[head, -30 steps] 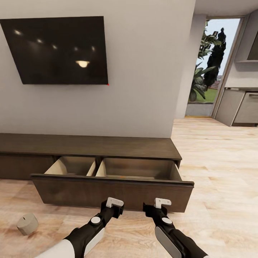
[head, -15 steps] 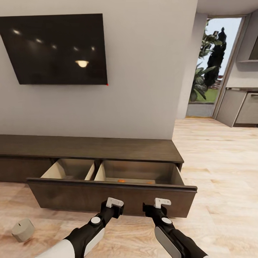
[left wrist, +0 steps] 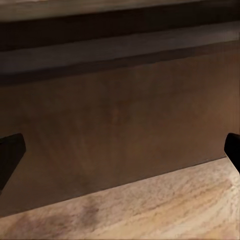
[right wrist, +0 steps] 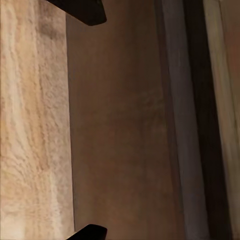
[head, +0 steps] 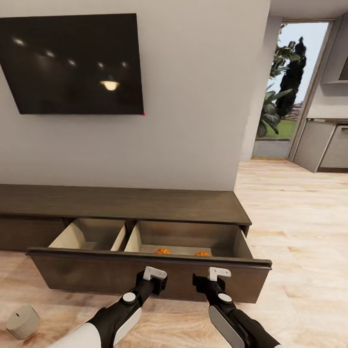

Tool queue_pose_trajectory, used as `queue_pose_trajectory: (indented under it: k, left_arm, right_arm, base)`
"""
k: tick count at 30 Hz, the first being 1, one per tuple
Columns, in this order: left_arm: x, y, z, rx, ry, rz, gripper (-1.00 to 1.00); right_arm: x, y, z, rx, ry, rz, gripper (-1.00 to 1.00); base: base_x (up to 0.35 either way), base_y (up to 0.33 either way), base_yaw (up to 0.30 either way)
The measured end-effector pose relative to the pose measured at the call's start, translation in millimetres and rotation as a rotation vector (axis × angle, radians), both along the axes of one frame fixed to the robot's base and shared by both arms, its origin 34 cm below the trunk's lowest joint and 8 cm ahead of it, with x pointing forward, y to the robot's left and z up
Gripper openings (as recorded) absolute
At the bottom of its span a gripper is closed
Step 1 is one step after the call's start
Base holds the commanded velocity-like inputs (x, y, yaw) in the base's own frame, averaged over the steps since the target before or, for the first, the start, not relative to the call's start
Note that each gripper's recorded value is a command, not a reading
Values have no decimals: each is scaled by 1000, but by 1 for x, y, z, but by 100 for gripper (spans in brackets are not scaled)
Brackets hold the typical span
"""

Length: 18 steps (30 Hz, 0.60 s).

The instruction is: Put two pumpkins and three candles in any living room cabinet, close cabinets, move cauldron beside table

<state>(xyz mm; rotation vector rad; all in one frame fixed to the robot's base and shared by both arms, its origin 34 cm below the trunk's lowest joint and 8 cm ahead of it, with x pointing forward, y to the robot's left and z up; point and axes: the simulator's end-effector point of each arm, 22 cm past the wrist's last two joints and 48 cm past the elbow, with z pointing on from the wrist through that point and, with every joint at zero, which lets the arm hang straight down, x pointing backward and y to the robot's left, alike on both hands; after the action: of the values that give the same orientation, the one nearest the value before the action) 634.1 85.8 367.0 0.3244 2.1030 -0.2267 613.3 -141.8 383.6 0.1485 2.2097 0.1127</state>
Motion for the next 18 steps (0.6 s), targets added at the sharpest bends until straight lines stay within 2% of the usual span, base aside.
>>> queue_pose_trajectory:
  k: [8, 18]
  left_arm:
    - [0, 0, 0, 0, 0, 0, 100]
    - [0, 0, 0, 0, 0, -1, 100]
  right_arm:
    - [0, 0, 0, 0, 0, 0, 100]
    - [0, 0, 0, 0, 1, 0, 100]
  base:
    - [90, 0, 0]
    - [11, 0, 0]
